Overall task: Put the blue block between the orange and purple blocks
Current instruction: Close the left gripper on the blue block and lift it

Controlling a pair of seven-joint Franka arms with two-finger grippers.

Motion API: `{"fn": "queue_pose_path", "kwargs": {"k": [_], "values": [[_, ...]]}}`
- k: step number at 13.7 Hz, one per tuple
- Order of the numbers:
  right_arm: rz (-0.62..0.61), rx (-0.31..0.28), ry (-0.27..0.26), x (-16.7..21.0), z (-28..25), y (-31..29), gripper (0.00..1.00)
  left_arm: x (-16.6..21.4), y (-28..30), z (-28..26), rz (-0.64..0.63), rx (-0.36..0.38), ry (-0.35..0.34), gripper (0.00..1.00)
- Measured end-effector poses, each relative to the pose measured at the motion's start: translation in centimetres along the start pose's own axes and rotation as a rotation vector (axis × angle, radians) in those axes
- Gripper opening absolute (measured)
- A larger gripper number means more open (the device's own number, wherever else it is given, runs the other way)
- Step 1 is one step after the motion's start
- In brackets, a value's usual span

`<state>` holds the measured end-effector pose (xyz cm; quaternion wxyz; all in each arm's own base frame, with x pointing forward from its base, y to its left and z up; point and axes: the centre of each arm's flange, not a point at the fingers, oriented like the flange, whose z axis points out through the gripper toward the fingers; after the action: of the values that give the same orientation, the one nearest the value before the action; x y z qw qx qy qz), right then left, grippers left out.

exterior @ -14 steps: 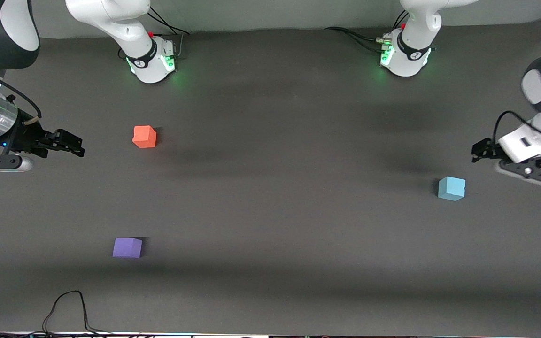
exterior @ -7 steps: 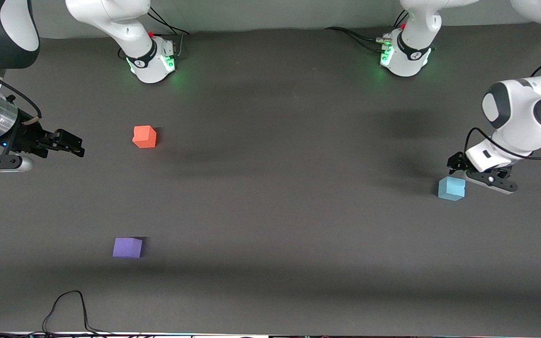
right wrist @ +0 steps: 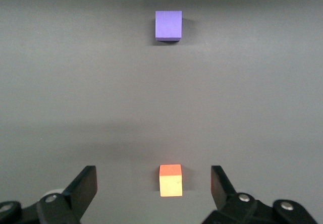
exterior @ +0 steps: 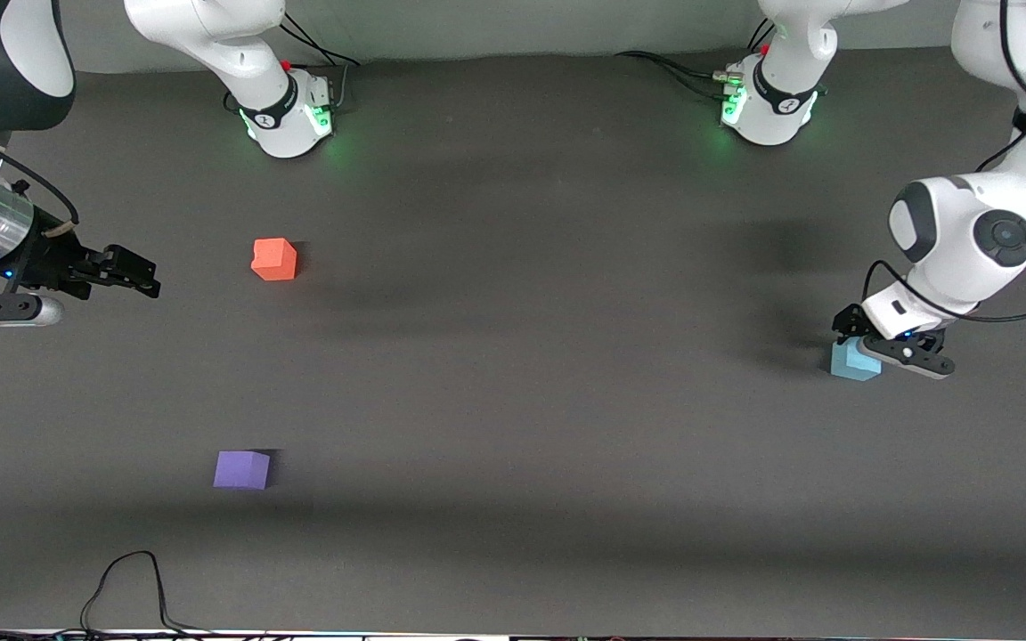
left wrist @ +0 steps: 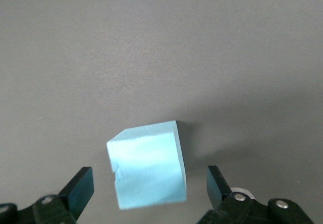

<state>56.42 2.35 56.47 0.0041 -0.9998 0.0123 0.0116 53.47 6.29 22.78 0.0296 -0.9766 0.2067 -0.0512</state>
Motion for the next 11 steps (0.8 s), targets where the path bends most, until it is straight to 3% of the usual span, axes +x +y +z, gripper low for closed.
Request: {"fn": "queue_pose_path", "kwargs": {"k": [6,8,11], "values": [[0.001,0.000,0.000,0.0,0.0,0.0,1.00,0.3,-0.2,2.8,-0.001,-0.005,-0.010,1.00],[0.001,0.000,0.000,0.0,0.0,0.0,1.00,0.4,-0.4,2.7,-0.003,-0.003,-0.007,0.96],[0.001,0.000,0.000,0.0,0.0,0.0,1.00,0.7,-0.6,2.4,-0.008,0.001,0.000,0.63]]}}
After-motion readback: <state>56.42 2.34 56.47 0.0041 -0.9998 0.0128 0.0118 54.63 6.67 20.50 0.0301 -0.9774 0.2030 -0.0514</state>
